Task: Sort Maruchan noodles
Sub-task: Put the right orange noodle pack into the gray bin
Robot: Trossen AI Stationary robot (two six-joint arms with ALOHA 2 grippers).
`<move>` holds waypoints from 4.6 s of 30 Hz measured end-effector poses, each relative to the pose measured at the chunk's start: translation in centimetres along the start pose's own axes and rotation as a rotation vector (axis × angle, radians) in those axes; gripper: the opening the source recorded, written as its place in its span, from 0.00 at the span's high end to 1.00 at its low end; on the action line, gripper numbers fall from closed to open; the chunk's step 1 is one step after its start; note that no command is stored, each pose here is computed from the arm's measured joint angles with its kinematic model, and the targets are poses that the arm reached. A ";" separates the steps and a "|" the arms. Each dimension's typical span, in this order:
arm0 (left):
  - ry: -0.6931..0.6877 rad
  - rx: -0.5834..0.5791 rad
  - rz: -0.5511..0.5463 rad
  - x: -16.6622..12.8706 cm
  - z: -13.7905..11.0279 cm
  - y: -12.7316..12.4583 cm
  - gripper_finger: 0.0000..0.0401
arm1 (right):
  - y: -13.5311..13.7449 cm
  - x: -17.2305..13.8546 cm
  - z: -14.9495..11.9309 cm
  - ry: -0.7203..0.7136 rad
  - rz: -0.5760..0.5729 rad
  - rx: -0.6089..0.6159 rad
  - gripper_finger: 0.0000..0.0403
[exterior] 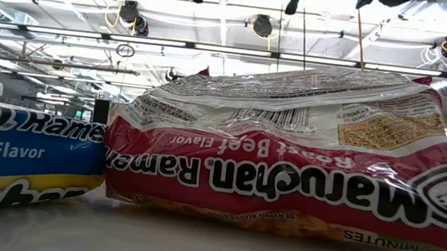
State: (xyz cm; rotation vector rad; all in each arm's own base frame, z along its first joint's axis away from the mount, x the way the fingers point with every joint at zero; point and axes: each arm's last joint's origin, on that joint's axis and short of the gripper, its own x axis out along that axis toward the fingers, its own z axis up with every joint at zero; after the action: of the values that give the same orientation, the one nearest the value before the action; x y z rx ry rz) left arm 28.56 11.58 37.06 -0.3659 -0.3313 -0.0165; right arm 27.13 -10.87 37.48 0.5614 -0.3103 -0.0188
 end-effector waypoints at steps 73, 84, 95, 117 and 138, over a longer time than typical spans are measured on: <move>0.281 -0.443 0.613 -7.8 1.6 -0.7 0.30 | -14.2 -1.3 -4.6 0.367 -0.568 -0.035 0.68; 0.305 -0.422 0.585 -7.5 1.2 -1.2 0.30 | -13.8 -1.2 -5.7 0.274 -0.897 -0.103 0.68; 0.340 -0.395 0.547 -7.2 0.8 -2.0 0.30 | -13.4 -0.3 -8.0 0.204 -1.066 -0.156 0.68; 0.417 -0.407 0.538 -7.5 0.2 -2.1 0.30 | -16.2 0.9 -11.9 0.184 -1.125 -0.192 0.68; 0.439 -0.419 0.556 -7.6 0.0 -2.0 0.30 | -15.8 1.0 -12.4 0.241 -1.113 -0.243 0.65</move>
State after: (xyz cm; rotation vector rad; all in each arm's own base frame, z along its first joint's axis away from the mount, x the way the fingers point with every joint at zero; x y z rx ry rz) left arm 21.18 9.35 35.30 -0.8433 0.2228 0.3794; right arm 32.81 -17.92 19.51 0.4295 0.2684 -1.0420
